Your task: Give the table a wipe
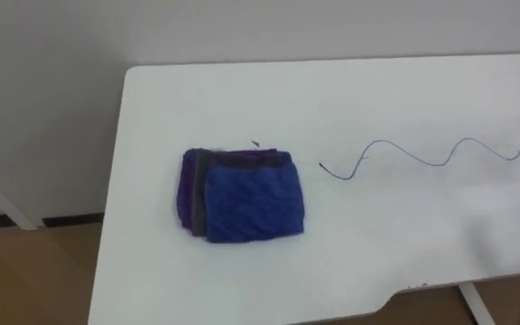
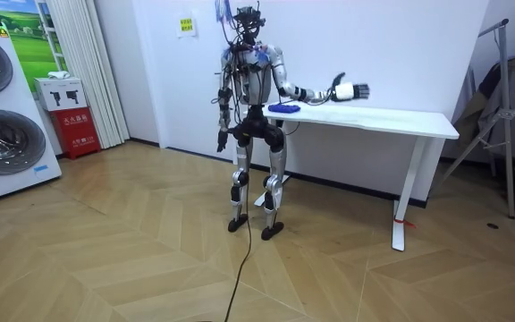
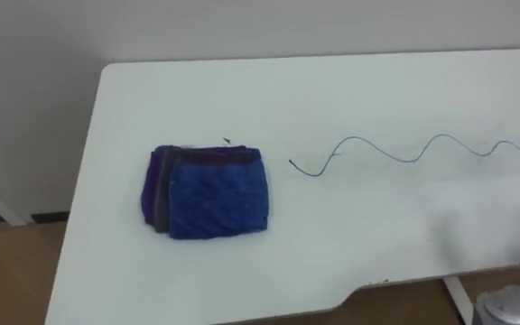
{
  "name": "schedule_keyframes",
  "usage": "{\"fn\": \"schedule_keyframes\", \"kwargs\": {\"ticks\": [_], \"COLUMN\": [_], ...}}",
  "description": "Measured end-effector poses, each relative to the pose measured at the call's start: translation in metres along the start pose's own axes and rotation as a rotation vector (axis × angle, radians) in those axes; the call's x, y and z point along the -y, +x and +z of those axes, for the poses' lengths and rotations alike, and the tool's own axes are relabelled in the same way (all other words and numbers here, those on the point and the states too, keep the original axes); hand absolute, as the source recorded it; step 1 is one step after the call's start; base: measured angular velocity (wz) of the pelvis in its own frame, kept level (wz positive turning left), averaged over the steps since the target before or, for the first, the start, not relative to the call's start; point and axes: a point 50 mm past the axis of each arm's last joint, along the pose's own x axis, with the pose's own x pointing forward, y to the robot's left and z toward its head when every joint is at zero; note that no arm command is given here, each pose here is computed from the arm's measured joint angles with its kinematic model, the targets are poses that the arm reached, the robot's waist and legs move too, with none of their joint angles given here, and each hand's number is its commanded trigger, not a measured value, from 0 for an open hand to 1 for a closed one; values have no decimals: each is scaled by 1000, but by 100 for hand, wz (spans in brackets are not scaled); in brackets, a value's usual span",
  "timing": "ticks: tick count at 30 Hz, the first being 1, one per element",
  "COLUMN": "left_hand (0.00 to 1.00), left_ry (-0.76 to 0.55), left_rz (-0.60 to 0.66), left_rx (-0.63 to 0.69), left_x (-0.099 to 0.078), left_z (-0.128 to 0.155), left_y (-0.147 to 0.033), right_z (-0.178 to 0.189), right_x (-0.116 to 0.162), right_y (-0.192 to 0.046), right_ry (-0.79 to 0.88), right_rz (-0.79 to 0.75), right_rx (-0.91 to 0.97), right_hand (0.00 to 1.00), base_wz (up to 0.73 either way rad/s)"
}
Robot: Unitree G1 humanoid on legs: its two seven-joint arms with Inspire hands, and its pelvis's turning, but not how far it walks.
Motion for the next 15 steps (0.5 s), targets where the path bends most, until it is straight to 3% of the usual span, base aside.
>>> {"fn": "schedule_keyframes", "kwargs": {"ticks": [11,15], "left_hand": [0,0], "left_ry": [96,141], "left_rz": [-38,-54], "left_rx": [4,28], "left_x": [10,15], "left_z": [-3,3], "left_y": [-2,-2], "right_z": [90,103], "right_x": [-30,-44], "right_y": [-39,-58], "right_ry": [-35,-87], "right_rz": [178,292], "right_rx": [544,671], "right_hand": [0,0], "base_wz": [6,8]}}
